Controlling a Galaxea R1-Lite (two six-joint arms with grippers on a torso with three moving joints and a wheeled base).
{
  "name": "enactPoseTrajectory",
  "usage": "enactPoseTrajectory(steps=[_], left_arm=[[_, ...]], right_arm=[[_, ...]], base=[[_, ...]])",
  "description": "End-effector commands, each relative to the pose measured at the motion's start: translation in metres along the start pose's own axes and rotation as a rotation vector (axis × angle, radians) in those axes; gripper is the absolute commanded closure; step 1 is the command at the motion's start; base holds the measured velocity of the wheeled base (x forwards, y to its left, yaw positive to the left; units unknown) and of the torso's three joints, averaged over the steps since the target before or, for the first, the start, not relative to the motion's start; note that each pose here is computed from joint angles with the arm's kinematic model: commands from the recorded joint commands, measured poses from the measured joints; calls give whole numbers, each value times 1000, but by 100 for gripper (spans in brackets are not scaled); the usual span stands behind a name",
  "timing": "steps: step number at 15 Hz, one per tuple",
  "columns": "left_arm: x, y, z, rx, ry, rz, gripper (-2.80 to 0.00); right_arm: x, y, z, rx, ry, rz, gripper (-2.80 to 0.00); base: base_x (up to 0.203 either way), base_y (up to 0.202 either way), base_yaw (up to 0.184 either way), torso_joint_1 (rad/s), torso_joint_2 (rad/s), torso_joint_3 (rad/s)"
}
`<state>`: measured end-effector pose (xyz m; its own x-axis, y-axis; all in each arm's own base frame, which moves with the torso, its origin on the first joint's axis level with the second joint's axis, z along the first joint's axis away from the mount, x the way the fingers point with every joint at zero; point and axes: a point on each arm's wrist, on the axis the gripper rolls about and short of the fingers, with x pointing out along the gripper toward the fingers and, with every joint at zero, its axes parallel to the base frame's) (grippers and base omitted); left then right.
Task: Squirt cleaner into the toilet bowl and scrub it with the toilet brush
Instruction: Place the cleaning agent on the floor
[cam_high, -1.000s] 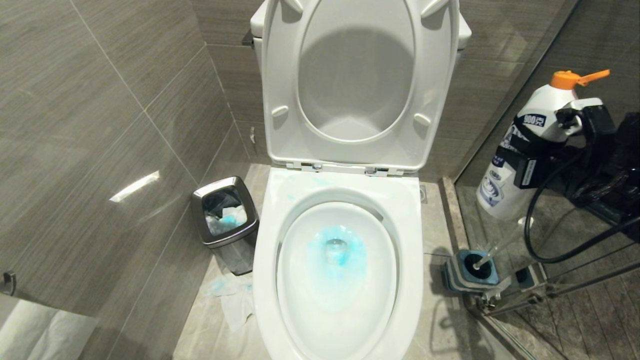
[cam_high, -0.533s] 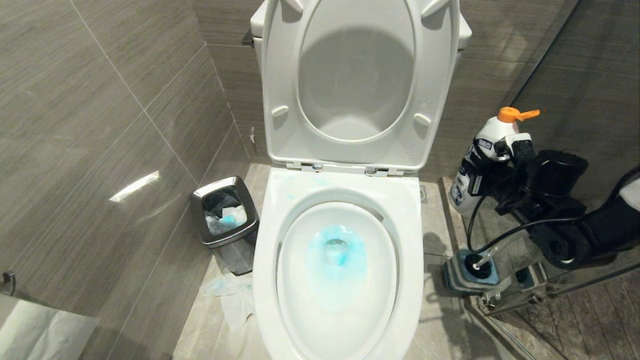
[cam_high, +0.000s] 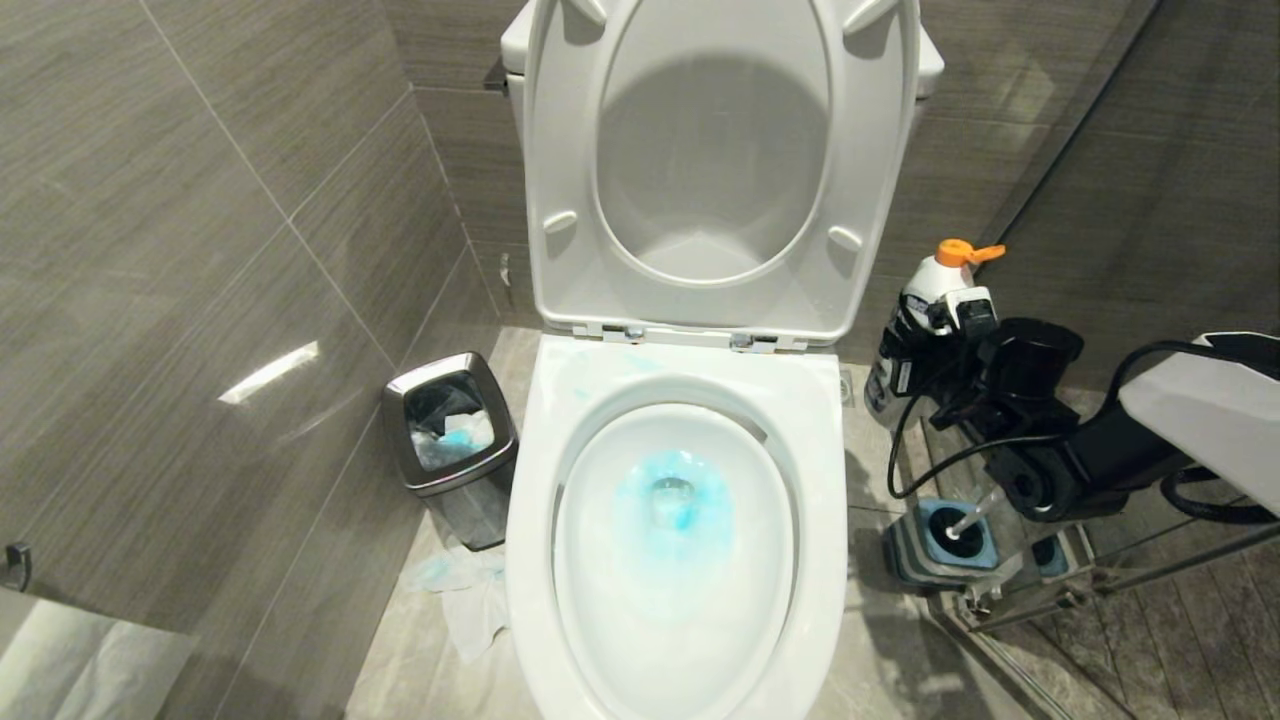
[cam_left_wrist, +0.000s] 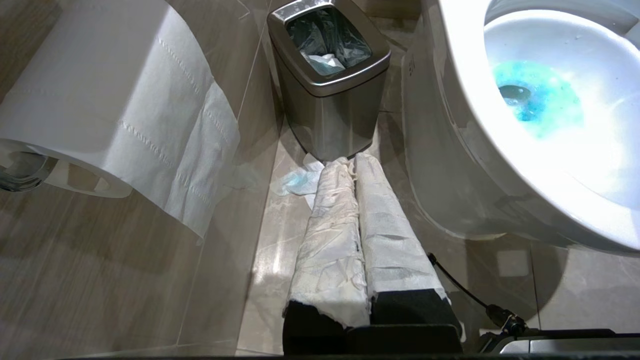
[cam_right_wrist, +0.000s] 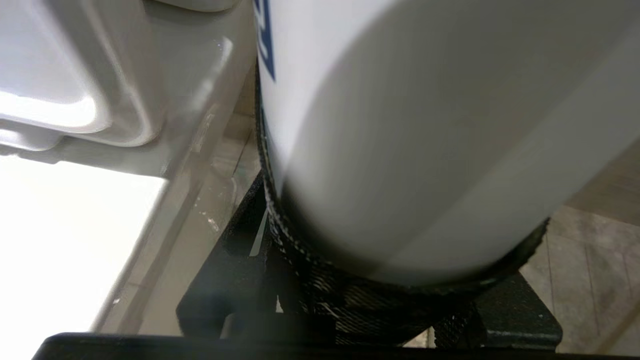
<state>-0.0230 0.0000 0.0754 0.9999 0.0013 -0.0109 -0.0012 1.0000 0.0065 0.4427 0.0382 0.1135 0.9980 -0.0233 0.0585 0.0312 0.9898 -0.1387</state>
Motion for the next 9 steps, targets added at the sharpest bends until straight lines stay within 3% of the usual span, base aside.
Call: enactPoseTrajectory(steps=[1, 4, 9], left_arm=[[0, 0, 0, 1, 1, 0, 0], [0, 0, 0, 1, 1, 0, 0], [0, 0, 0, 6, 3, 0, 0]], right_arm=[[8, 9, -14, -3, 11, 10, 0], [21, 18, -18, 3, -16, -2, 0], [44, 27, -41, 4, -30, -4, 0]], base=[[0, 0, 0, 0, 0, 0], [0, 0, 0, -1, 1, -19], [0, 0, 0, 2, 3, -164]])
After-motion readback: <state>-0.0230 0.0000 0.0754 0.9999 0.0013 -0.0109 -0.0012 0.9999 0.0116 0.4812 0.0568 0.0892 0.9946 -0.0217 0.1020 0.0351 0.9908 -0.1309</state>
